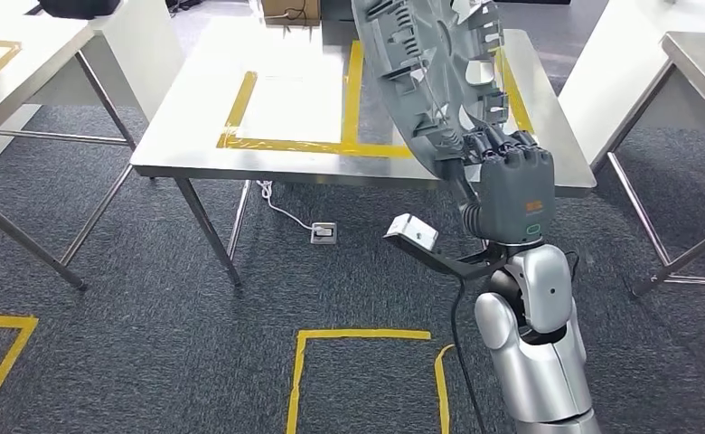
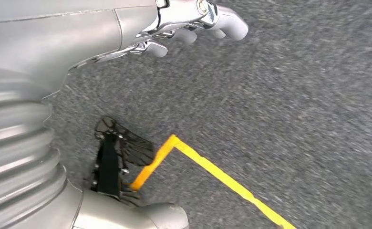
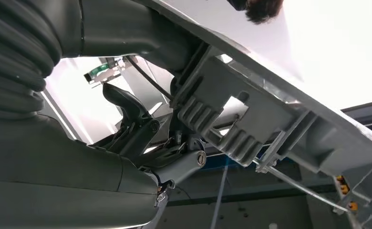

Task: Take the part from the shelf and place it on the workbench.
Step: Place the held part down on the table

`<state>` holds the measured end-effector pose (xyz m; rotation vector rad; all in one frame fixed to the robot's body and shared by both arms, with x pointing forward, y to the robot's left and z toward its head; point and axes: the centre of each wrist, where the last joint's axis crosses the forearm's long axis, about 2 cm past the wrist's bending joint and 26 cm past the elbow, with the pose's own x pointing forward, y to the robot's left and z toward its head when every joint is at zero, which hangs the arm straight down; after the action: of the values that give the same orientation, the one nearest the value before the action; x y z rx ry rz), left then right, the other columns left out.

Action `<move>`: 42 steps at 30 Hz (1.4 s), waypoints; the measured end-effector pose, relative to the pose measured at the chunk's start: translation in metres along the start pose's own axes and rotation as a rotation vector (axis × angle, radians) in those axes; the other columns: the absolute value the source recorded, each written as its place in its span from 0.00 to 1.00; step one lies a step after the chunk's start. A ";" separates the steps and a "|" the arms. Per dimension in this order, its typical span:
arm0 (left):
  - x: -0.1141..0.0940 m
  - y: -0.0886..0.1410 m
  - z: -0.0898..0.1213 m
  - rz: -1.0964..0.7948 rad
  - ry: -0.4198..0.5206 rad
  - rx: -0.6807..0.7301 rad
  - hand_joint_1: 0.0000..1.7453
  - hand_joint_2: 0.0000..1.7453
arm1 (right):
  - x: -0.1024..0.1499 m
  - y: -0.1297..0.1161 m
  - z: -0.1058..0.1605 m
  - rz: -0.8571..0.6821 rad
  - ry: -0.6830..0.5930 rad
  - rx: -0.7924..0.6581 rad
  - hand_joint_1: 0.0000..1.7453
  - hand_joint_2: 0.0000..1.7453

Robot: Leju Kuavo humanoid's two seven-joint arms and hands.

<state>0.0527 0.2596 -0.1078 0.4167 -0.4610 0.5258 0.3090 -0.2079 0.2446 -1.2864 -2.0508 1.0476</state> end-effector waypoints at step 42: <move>0.002 0.006 -0.003 -0.018 -0.005 0.009 0.00 1.00 | 0.000 0.003 0.005 -0.008 0.017 -0.021 1.00 1.00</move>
<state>0.0522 0.2664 -0.1082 0.4301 -0.4592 0.5102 0.3072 -0.2085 0.2390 -1.2919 -2.0578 1.0108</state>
